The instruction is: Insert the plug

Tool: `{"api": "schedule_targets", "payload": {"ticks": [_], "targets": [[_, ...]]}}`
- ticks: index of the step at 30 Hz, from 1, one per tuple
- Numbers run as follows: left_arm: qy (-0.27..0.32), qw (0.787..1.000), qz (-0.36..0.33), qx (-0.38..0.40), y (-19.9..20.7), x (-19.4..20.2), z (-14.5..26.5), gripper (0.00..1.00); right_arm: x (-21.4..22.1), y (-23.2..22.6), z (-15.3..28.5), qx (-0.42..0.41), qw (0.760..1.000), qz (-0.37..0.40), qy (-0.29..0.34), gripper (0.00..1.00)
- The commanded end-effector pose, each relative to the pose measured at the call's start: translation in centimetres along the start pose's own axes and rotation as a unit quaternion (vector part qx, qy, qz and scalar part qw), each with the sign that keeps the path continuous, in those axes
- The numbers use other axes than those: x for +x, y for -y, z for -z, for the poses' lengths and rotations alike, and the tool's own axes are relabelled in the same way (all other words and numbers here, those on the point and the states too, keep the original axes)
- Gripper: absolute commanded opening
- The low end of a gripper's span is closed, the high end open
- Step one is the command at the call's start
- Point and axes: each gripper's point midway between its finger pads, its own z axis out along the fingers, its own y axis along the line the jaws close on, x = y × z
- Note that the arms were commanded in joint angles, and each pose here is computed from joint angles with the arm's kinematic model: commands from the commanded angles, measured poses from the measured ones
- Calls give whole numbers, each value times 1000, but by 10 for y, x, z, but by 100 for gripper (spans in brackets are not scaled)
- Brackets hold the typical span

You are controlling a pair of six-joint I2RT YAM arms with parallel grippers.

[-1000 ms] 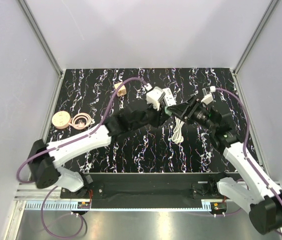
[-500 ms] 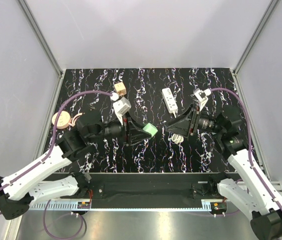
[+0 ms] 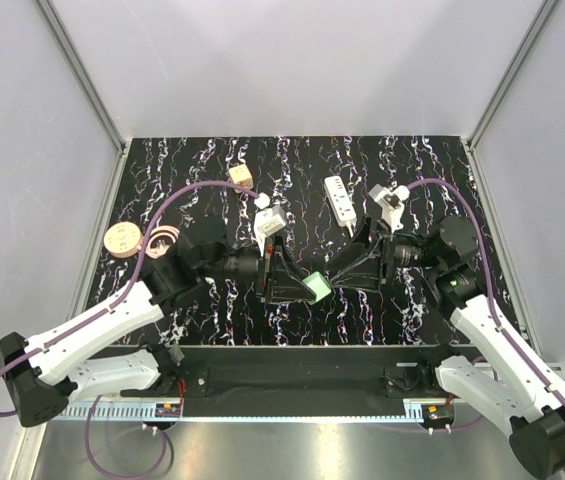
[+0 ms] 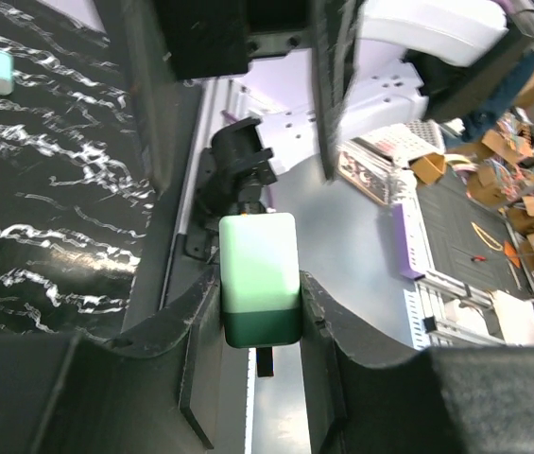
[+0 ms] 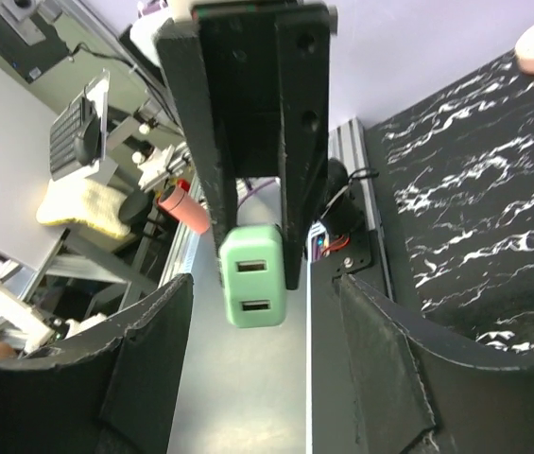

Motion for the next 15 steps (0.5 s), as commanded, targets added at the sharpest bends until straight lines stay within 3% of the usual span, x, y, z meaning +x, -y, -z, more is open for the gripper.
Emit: {"api": "schedule_targets", "payload": {"ticks": [1,10,12,15], "targets": [[17,998,-24,54,19,-14,-2,0,3,-8,-5,-17,999,20,-23,69],[21,998,-20,60,20,-21,-6,0,12,-16,-13,-38,998,19,-37,63],[18,998,-20,59,19,-21,-8,0,15,-16,-15,-41,998,18,-42,45],[14,998,-19,60,18,-22,-10,0,18,-17,-15,-45,998,22,-42,28]]}}
